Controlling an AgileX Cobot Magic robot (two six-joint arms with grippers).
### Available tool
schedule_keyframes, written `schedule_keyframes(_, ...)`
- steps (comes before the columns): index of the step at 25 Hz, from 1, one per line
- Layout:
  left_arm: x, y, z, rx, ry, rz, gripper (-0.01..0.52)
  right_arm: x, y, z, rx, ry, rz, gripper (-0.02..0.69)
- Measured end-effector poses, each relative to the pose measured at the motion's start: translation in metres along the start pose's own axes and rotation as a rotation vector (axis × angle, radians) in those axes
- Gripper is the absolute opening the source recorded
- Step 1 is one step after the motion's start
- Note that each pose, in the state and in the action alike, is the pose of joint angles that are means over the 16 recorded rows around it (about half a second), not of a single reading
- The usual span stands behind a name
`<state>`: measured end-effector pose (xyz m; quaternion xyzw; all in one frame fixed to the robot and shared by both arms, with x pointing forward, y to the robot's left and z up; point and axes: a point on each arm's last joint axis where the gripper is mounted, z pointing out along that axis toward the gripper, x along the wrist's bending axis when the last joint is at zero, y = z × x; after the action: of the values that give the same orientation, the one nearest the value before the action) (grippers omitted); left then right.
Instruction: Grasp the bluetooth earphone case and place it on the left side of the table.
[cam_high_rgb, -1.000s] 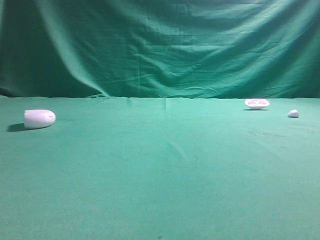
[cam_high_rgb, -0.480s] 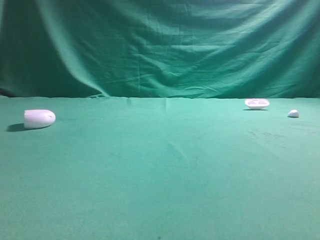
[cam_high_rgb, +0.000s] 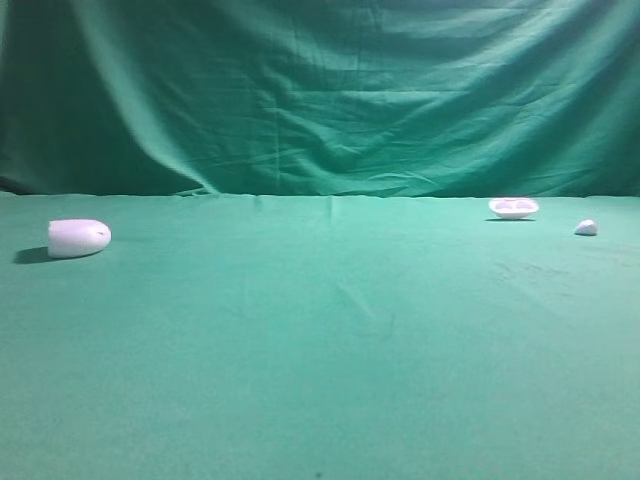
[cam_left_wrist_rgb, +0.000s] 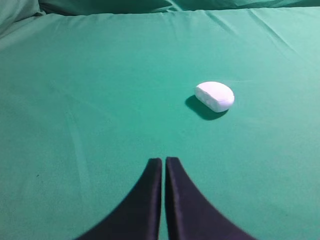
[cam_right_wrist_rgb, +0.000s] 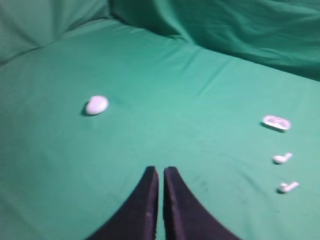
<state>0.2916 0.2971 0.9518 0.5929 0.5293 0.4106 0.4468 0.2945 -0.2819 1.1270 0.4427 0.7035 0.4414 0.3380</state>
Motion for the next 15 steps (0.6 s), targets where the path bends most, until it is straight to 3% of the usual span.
schedule_keyframes(8,0.000,0.000,0.000,0.000,0.000,0.000,0.000,-0.006,-0.062,0.018,-0.004,-0.210,0.083,0.000)
schedule_keyframes(15,0.000,0.000,0.000,0.000,0.000,0.000,0.000,-0.002,-0.117,0.032,-0.034,-0.292,0.153,0.000)
